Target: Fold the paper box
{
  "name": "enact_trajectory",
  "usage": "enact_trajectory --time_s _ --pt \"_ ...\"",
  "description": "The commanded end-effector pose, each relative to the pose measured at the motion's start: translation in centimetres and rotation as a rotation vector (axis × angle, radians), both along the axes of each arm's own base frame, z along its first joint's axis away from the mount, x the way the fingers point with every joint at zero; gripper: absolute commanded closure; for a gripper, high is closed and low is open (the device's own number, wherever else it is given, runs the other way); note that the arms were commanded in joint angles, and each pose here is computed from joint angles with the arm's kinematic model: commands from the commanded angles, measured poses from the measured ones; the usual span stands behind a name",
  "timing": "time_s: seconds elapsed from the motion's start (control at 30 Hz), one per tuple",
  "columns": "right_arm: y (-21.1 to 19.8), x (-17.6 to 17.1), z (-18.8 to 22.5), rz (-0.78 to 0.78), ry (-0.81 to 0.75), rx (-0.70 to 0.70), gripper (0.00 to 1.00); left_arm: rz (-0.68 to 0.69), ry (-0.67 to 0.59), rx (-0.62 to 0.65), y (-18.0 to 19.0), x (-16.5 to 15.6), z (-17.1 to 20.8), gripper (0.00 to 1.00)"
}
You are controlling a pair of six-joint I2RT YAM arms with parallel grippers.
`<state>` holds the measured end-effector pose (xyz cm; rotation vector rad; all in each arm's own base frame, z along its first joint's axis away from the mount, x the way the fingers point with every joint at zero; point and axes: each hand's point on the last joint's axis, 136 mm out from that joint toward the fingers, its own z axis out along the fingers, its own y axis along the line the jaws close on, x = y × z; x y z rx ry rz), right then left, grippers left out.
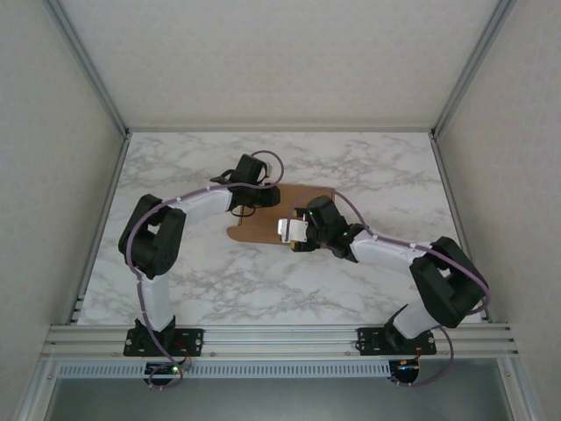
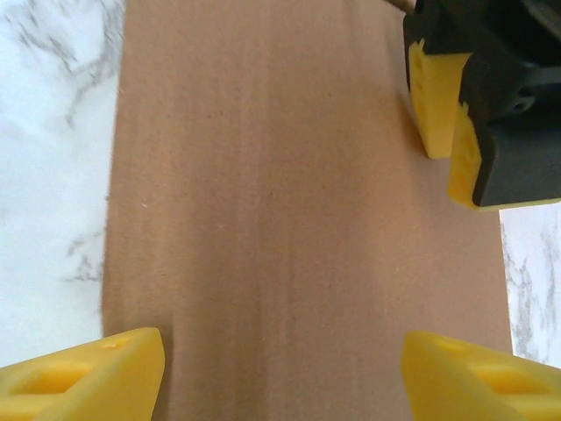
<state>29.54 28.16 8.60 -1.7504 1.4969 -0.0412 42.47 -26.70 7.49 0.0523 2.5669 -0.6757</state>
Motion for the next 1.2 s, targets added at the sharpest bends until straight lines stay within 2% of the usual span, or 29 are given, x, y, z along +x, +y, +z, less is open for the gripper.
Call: enact_trajectory --time_s 0.0,0.2,0.27,0.4,0.5,0.6,0.67,0.8,0.87,0.97,1.03,1.1,1.17 --pt "0.9 2.2 0.5 -0.022 -0.15 -0.065 0.28 -0.046 0.066 0.024 -0.3 -1.3 -1.8 0.7" --pt "0.3 4.9 -0.4 -0.148 -0.241 -0.13 0.33 -0.062 0.075 0.017 -0.5 -1.7 -2.0 0.72" --pt "0.4 5.1 -0.8 -0.159 -0.25 -0.142 0.37 -0.068 0.083 0.011 -0.6 -1.9 -2.1 0.73" --pt "0.7 4.9 -1.5 -0.166 -0.222 -0.148 0.53 -0.077 0.086 -0.002 -0.8 -2.0 -2.0 0.74" --pt "1.2 4.2 -1.3 -0.15 -0.194 -0.114 0.53 -0.075 0.08 -0.004 -0.7 -2.0 -1.7 0.74" --pt "2.4 1.3 0.2 -0.054 -0.102 0.007 0.41 -0.056 0.057 -0.013 -0.1 -1.6 -0.7 0.69" --pt "2.7 0.3 2.6 -0.047 -0.046 0.121 0.36 -0.03 0.024 -0.044 0.5 -1.0 1.0 0.63" --pt "1.9 -0.5 8.1 -0.118 0.082 0.394 0.36 0.014 -0.089 -0.153 1.1 0.4 6.7 0.51" --pt "1.2 -0.8 10.0 -0.138 0.095 0.475 0.36 0.016 -0.148 -0.193 0.9 0.5 9.6 0.46" --pt "0.3 -1.3 11.9 -0.167 0.119 0.562 0.36 0.01 -0.201 -0.23 1.1 0.2 12.6 0.44" --pt "-0.9 -0.7 13.3 -0.259 0.156 0.649 0.37 0.045 -0.231 -0.216 2.4 0.1 13.2 0.44" --pt "-4.2 2.4 14.9 -0.549 0.164 0.749 0.37 0.124 -0.261 -0.173 4.8 0.0 13.0 0.44" --pt "-8.4 4.8 14.7 -0.833 0.238 0.761 0.42 0.248 -0.273 -0.108 8.5 0.1 11.7 0.44"
